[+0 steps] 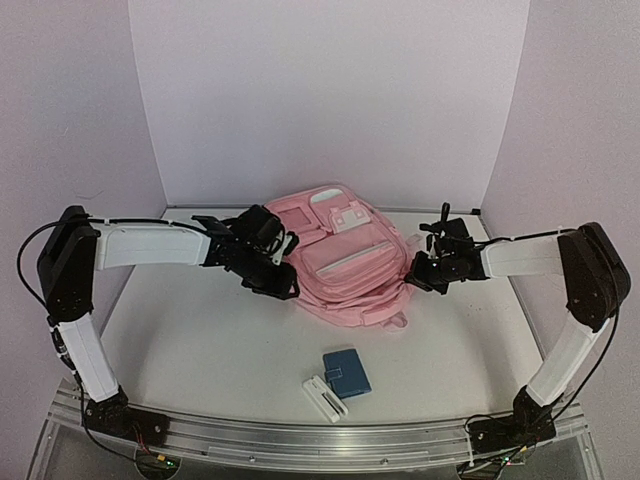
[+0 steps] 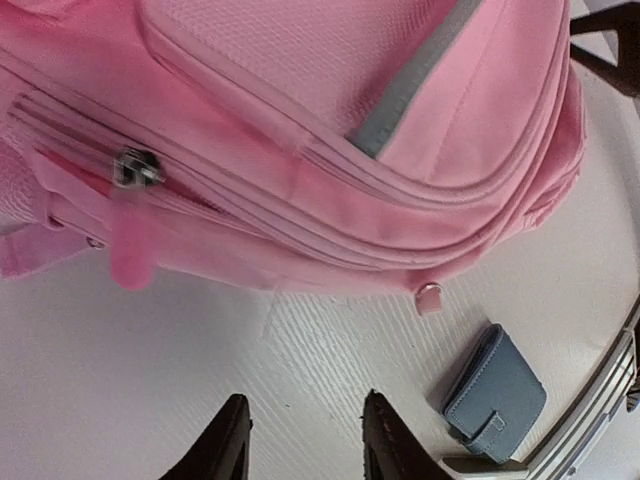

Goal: Pack the student bag
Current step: Zip the student bag at the center of the board.

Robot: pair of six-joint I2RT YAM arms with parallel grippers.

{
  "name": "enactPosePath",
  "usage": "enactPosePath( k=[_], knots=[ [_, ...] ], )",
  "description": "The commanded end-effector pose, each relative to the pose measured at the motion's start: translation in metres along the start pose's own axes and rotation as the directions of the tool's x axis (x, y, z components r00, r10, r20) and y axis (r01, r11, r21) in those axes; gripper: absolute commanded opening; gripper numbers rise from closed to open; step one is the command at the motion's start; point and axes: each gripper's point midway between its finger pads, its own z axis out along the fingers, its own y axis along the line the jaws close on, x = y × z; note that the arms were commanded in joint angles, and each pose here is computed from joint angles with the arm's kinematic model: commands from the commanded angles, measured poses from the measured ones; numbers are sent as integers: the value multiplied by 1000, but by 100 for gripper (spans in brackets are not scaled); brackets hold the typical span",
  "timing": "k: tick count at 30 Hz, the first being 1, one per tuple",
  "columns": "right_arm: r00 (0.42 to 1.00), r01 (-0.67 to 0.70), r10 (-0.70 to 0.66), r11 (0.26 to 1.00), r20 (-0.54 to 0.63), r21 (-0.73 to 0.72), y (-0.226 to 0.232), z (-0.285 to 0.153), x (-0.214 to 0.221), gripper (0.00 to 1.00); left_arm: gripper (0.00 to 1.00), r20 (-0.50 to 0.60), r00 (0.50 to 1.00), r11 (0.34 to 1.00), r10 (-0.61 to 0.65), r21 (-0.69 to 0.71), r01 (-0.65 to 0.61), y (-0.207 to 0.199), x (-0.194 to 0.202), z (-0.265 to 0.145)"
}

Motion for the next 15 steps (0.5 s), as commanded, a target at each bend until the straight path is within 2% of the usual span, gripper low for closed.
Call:
enactPosePath(
  k=[1,4,8,15],
  knots=[
    [997,1,1,1000,74,-31,10,-9,-15,0,48,166,980,986,-110,144,87,17,-49,-39],
    [998,-1,3,1000,68,-31,9,-8,-13,0,52,170,977,984,-127,149,101,32,-57,-35],
    [998,-1,3,999,65,-37,10,-9,-13,0,51,139,980,979,-146,165,122,44,-61,-22],
    [998,2,0,999,58,-37,10,-7,-11,0,49,111,984,955,-139,277,104,28,-68,-8]
  ],
)
